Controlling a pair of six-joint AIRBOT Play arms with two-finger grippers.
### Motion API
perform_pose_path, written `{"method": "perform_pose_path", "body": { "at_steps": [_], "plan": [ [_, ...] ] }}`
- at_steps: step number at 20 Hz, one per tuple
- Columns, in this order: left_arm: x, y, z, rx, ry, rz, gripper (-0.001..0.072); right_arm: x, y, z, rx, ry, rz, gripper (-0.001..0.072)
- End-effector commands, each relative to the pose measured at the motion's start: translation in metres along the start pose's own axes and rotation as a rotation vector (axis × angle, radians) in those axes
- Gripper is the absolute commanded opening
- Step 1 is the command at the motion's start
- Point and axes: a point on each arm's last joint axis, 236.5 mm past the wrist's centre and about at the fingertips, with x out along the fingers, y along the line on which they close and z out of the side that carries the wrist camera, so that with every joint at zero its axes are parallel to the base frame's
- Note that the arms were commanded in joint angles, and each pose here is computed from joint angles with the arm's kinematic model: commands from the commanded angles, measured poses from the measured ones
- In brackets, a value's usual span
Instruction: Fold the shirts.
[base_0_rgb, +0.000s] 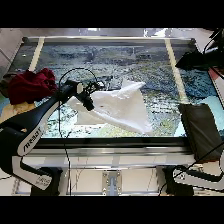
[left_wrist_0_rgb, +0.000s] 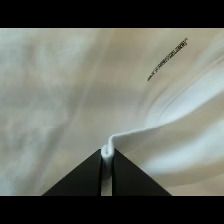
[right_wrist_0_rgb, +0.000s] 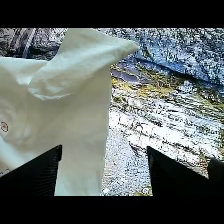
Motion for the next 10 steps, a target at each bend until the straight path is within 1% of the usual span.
{"method": "perform_pose_path", "body": {
  "at_steps": [1, 4, 6, 8, 10],
  "plan": [
    [0.002, 0.000, -0.001, 0.003, 0.006, 0.000, 0.0012, 0.009, 0.006, -0.027, 0.002, 0.113, 0.030, 0.0593],
    [0.001, 0.007, -0.008, 0.006, 0.035, 0.031, 0.0011, 0.048, -0.002, -0.109, 0.076, 0.402, 0.055, 0.0592],
    [-0.003, 0.010, -0.010, 0.005, 0.044, 0.043, 0.0011, 0.092, -0.003, -0.166, 0.156, 0.519, 0.091, 0.0592],
    [-0.007, 0.012, -0.009, 0.007, 0.039, 0.053, 0.0011, 0.132, 0.018, -0.225, 0.267, 0.606, 0.194, 0.0594],
    [-0.008, 0.013, -0.009, 0.008, 0.037, 0.056, 0.0011, 0.153, 0.042, -0.260, 0.330, 0.633, 0.309, 0.0594]
  ]
}}
